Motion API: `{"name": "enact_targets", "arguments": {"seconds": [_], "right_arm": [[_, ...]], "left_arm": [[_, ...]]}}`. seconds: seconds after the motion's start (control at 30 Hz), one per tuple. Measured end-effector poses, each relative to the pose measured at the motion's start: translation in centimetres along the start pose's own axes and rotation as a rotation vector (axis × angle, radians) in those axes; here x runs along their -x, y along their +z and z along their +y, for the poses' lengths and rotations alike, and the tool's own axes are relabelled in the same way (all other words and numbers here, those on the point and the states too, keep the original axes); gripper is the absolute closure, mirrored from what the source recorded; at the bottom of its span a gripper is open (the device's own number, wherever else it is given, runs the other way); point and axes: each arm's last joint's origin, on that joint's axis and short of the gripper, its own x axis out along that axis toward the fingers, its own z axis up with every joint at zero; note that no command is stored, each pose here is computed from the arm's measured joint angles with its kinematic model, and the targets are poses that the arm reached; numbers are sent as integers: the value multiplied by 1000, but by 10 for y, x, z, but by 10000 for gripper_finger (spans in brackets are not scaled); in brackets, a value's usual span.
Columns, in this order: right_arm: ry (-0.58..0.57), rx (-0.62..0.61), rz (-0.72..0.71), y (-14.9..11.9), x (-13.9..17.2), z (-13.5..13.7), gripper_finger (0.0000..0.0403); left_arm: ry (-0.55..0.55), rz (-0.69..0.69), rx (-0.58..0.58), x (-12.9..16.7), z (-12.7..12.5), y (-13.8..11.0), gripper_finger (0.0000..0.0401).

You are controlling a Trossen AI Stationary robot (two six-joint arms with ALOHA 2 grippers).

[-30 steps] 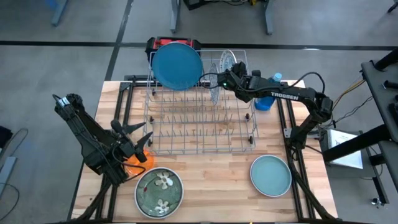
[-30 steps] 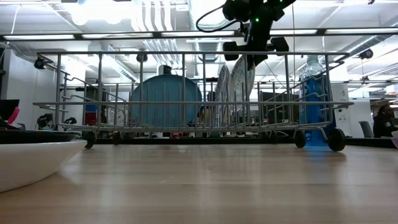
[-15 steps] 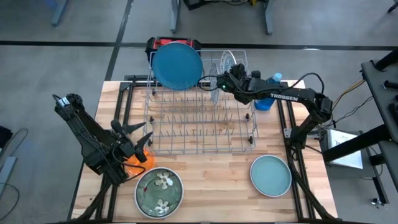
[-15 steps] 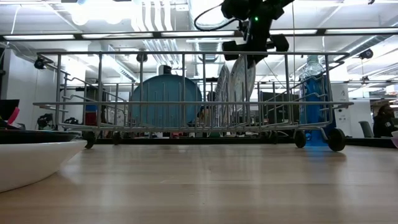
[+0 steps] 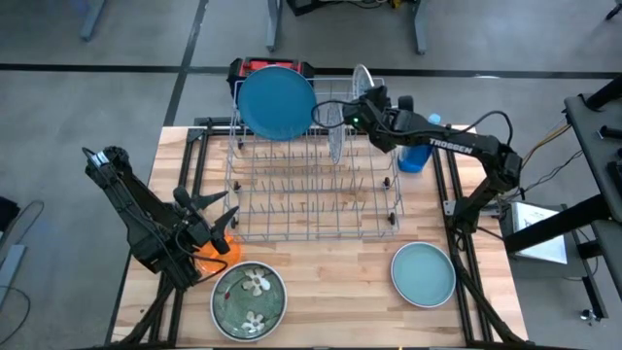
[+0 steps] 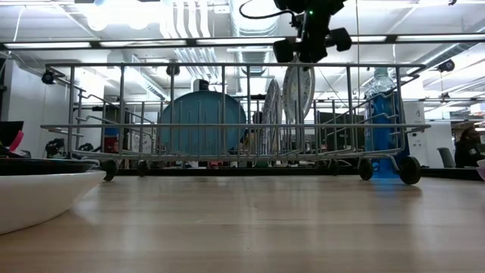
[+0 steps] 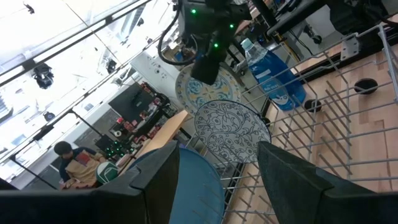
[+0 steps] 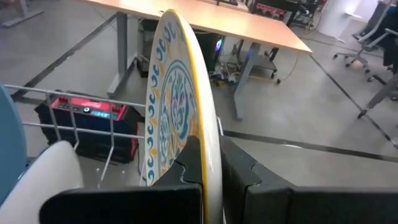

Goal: Sort dishes
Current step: Put the white-orange patterned plate in the dish rack

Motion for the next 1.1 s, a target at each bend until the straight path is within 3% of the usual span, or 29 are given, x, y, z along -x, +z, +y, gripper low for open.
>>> {"name": "enact_targets", "arguments": {"seconds": [0.73, 0.93, 1.1], "right_arm": [[25, -40, 52, -20, -6, 4, 394], [-5, -29, 18, -18, -6, 4, 394], [40, -75, 9, -10, -7, 4, 394]], "left_arm": [[0, 0, 2, 0, 0, 0, 195], [0, 0, 4, 0, 0, 0, 195], [0, 0, 4, 0, 0, 0, 195]]}}
